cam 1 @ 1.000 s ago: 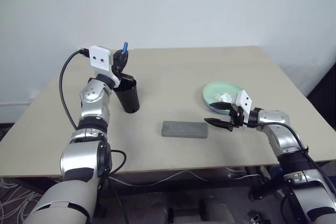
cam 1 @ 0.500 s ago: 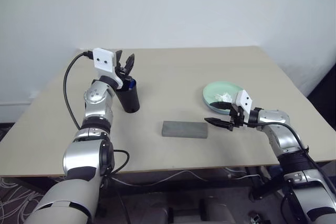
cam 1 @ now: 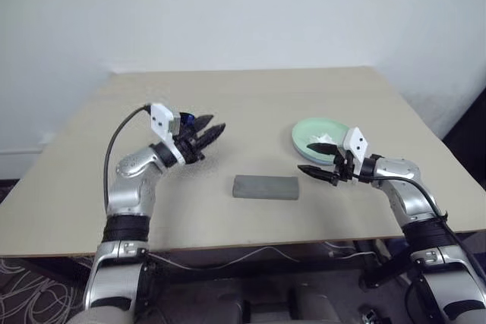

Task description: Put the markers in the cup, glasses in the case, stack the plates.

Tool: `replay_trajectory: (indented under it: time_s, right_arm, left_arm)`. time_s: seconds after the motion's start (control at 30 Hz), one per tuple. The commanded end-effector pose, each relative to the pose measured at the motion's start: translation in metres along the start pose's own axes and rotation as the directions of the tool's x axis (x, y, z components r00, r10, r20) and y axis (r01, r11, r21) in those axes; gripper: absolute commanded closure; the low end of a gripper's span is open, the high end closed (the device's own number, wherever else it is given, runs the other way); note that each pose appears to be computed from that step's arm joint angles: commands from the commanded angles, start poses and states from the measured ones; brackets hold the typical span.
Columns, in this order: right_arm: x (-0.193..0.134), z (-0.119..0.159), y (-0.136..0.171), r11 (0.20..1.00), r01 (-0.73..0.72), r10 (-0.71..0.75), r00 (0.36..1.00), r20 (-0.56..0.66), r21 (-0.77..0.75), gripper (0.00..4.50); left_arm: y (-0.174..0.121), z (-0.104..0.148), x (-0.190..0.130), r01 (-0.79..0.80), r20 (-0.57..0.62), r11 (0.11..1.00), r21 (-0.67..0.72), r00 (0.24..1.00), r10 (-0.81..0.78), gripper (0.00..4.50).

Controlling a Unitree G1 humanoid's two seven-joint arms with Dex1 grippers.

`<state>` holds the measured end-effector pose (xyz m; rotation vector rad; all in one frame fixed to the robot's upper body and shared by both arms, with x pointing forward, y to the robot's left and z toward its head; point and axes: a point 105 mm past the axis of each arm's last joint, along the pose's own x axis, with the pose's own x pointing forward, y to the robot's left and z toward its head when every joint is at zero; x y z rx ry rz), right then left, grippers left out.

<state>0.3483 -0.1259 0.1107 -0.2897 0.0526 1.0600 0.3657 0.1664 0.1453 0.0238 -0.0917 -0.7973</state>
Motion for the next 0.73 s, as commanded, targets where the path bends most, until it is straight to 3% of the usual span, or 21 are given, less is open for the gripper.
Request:
replay_trajectory:
  time_s: [0.03,0.3,0.43,0.73]
  right_arm:
    - [-0.013,0.011,-0.005,0.999,0.037,-0.036,0.999,0.035,-0.027,1.12]
    - [-0.048,-0.005,-0.010,0.995,0.099,-0.099,0.994,-0.038,0.011,1.12]
    - [-0.060,-0.009,-0.016,0.990,0.139,-0.138,0.988,-0.064,0.007,1.12]
    - [-0.058,-0.013,-0.012,0.987,0.157,-0.154,0.985,-0.074,0.029,1.12]
  left_arm:
    - [-0.012,0.002,-0.001,0.048,-0.033,0.996,0.074,0.998,-0.045,2.31]
    - [-0.024,-0.034,-0.010,0.045,-0.126,0.997,0.070,0.991,-0.035,2.31]
    - [-0.021,-0.035,-0.013,0.008,-0.119,0.997,0.070,0.993,0.000,2.31]
    - [-0.012,-0.055,-0.037,-0.090,-0.171,0.994,0.054,0.980,0.098,2.31]
